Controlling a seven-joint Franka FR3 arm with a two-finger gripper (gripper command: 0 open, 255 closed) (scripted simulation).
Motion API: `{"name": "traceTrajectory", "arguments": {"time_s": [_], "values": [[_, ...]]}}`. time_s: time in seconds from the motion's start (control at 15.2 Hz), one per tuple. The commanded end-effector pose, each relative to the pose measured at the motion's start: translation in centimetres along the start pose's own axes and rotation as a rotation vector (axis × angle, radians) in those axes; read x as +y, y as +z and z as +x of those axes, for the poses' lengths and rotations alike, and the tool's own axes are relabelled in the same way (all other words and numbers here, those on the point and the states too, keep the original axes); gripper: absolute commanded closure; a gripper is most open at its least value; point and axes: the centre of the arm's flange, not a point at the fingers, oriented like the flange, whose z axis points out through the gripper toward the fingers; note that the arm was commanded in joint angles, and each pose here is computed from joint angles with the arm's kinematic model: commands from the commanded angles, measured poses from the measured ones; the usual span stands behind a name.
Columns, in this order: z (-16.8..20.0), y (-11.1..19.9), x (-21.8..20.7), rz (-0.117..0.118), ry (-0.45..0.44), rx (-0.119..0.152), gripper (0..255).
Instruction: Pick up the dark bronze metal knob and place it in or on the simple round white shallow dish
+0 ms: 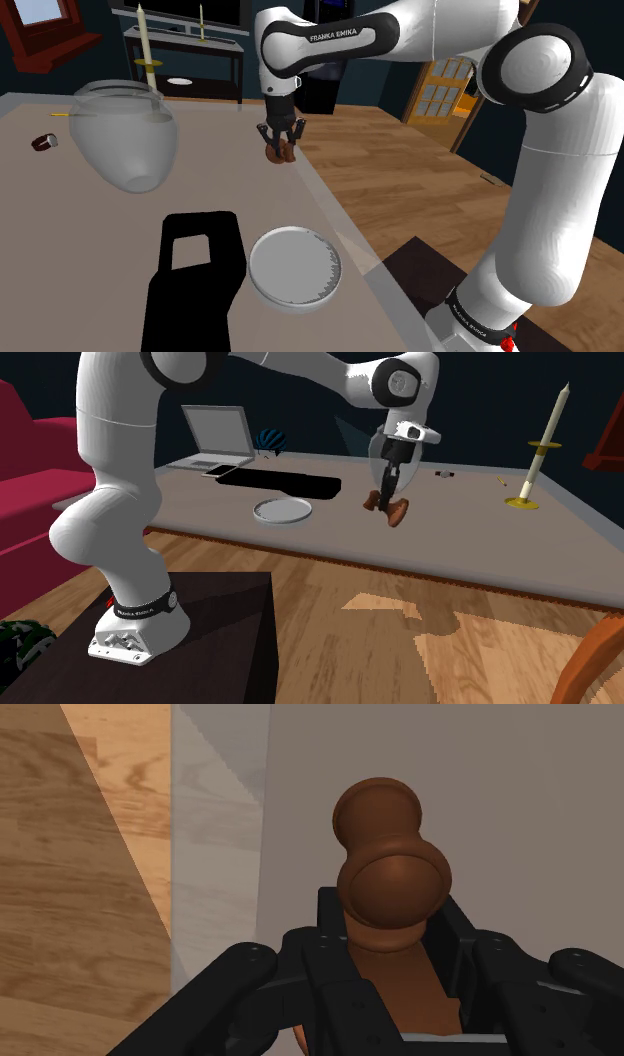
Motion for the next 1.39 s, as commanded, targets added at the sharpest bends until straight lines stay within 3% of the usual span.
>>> {"name": "traceTrajectory", "arguments": {"time_s": [0.0, 0.53, 1.32], "values": [[-0.1, -1.1, 0.2, 0.0, 0.0, 0.0, 255], [-0.6, -5.2, 0.9, 0.0, 0.0, 0.0, 255], [-15.9, -4.1, -3.2, 0.0, 0.0, 0.0, 255]]}}
